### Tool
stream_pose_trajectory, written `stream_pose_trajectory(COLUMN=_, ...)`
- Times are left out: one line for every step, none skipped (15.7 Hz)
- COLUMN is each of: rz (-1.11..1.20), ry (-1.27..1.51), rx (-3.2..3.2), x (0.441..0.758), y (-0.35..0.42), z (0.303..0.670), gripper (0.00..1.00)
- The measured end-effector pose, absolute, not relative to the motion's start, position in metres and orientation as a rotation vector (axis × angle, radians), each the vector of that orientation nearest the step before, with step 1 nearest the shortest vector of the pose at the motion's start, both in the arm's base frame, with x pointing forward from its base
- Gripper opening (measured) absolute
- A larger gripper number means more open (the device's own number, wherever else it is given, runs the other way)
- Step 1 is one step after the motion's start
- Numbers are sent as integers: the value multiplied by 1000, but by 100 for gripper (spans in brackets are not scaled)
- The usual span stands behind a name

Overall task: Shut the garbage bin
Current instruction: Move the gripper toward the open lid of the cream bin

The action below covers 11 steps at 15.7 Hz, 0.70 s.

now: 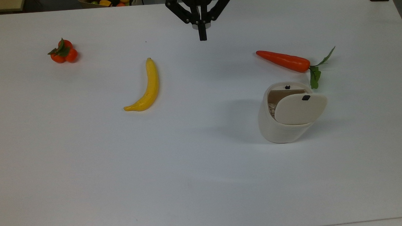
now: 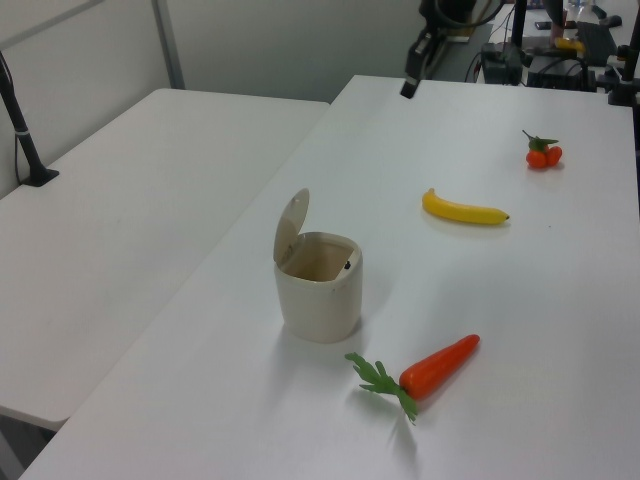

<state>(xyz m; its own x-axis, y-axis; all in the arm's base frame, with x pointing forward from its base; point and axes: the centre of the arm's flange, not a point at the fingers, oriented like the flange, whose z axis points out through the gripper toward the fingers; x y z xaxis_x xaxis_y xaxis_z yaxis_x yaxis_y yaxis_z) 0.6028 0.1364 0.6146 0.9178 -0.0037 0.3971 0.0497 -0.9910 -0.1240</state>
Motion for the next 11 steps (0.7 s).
stream_pose_trajectory(rz=-652, ry=-39, rx=-2930, x=606, y=142, z=616, gripper=1)
stream_pose_trajectory(rz=-691, ry=-42, rx=-2910, x=608, y=150, z=616, gripper=1)
stream_pose_trajectory(rz=-723, ry=-40, rx=-2889, x=611, y=159, z=616, gripper=1)
stream_pose_trajectory(rz=-760, ry=-28, rx=-2863, x=614, y=170, z=614, gripper=1)
stream_pose_trajectory(rz=-805, ry=-21, rx=-2832, x=618, y=180, z=612, gripper=1)
stream_pose_trajectory(rz=-848, ry=-19, rx=-2800, x=622, y=192, z=608, gripper=1)
stream_pose_trajectory(rz=-881, ry=-27, rx=-2777, x=625, y=203, z=604, gripper=1)
stream_pose_trajectory(rz=-906, ry=-41, rx=-2764, x=627, y=213, z=598, gripper=1)
stream_pose_trajectory(rz=-929, ry=-53, rx=-2752, x=629, y=221, z=593, gripper=1)
stream_pose_trajectory(rz=-962, ry=-64, rx=-2732, x=632, y=227, z=591, gripper=1)
stream_pose_trajectory(rz=-994, ry=-69, rx=-2709, x=635, y=232, z=589, gripper=1)
